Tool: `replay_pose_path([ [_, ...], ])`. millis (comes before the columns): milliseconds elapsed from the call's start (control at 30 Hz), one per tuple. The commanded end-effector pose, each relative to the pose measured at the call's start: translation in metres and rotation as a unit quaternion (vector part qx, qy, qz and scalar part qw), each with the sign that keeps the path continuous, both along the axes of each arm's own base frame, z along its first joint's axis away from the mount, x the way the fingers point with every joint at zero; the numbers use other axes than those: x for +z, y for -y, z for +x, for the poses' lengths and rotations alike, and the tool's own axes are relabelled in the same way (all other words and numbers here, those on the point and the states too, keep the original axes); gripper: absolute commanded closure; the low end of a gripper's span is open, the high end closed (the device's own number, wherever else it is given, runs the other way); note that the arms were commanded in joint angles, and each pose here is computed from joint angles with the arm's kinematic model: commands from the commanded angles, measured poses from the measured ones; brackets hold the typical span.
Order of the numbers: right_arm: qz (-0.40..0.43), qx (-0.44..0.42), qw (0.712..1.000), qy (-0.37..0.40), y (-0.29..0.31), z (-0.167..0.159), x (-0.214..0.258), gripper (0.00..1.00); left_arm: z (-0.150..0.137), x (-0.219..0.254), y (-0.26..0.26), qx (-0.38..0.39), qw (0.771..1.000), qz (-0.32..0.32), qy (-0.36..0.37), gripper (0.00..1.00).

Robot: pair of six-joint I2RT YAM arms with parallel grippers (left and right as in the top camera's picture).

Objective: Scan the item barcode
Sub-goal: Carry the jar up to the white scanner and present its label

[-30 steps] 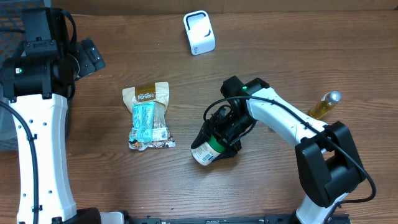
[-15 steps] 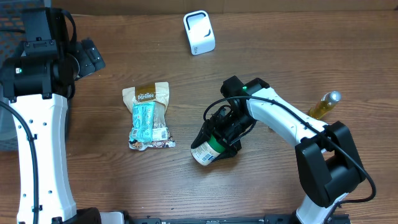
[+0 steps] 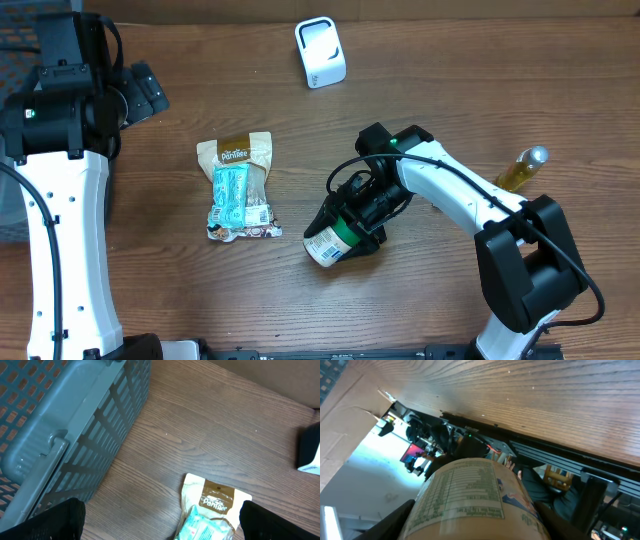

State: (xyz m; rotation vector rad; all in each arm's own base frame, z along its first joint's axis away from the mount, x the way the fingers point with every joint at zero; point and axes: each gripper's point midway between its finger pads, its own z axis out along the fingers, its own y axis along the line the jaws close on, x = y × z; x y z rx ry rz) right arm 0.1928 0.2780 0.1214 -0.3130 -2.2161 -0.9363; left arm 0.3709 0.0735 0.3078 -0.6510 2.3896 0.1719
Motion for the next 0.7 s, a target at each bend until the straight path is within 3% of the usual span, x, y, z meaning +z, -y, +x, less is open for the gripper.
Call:
replay_pose_path([
  [0, 0.038, -0.012, 0.999, -0.007, -0.007, 0.006, 0.018, 0.55, 0.0, 0.001, -0.003, 0.005, 1.0, 0.005, 0.001, 0.0],
  [467, 0.022, -0.026, 0.999, -0.034, -0.007, 0.005, 0.019, 0.54, 0.0, 0.001, -0.003, 0.005, 1.0, 0.005, 0.001, 0.0],
  [567, 0.02, -0.022, 0.999, -0.024, -0.006, 0.006, 0.017, 0.54, 0.0, 0.001, -0.003, 0.005, 1.0, 0.005, 0.001, 0.0],
  [667, -0.046, -0.009, 0.998, 0.03, 0.007, 0.013, -0.009, 0.54, 0.0, 0.001, -0.003, 0.005, 1.0, 0.005, 0.001, 0.0],
])
